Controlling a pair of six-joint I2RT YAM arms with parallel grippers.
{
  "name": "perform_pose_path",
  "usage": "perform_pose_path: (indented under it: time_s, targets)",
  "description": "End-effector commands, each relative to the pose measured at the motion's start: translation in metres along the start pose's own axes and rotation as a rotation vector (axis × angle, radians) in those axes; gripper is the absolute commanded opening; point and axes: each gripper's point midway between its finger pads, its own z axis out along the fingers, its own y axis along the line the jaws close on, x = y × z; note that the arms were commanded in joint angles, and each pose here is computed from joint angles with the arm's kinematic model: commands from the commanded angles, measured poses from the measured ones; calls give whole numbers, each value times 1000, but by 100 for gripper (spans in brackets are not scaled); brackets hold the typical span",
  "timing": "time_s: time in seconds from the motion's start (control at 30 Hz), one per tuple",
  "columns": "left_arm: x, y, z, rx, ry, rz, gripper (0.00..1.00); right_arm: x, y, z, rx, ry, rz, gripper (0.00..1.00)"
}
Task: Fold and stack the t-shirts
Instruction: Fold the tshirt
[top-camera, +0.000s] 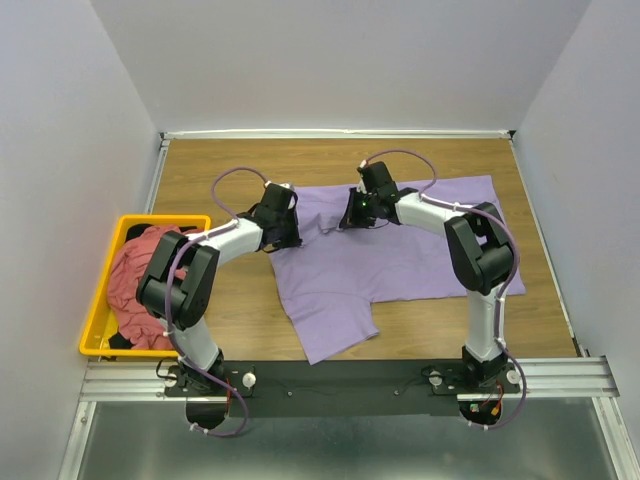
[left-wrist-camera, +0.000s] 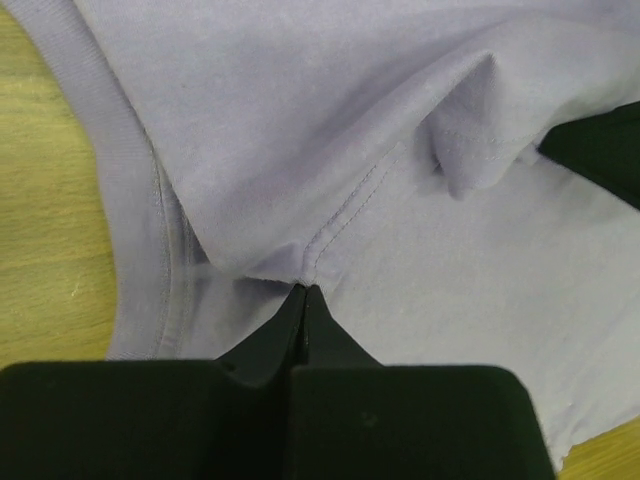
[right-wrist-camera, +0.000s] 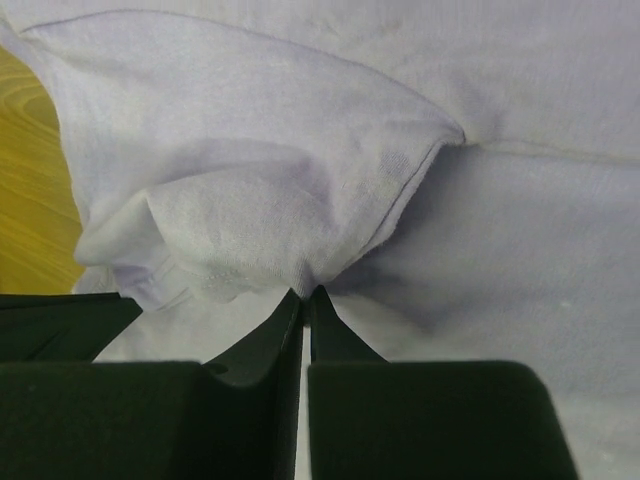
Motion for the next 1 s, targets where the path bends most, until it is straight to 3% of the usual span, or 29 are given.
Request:
perform_pose_path:
  time_s: [0.0,0.37,0.53,0.97]
  targets:
    - [-11,-4,-17,-5,-14,14,0,-14,0,-13,57,-9,-95,11]
    - [3,-8,-34,27,67,52,0,-6,-20,-26,138,93,-223,15]
    - [14,-10,-34,56,122,65,0,0,-24,-33,163,145,-244,20]
    - [19,-20,-43,116,186,83,0,10,-29,-36,182,231,-262,20]
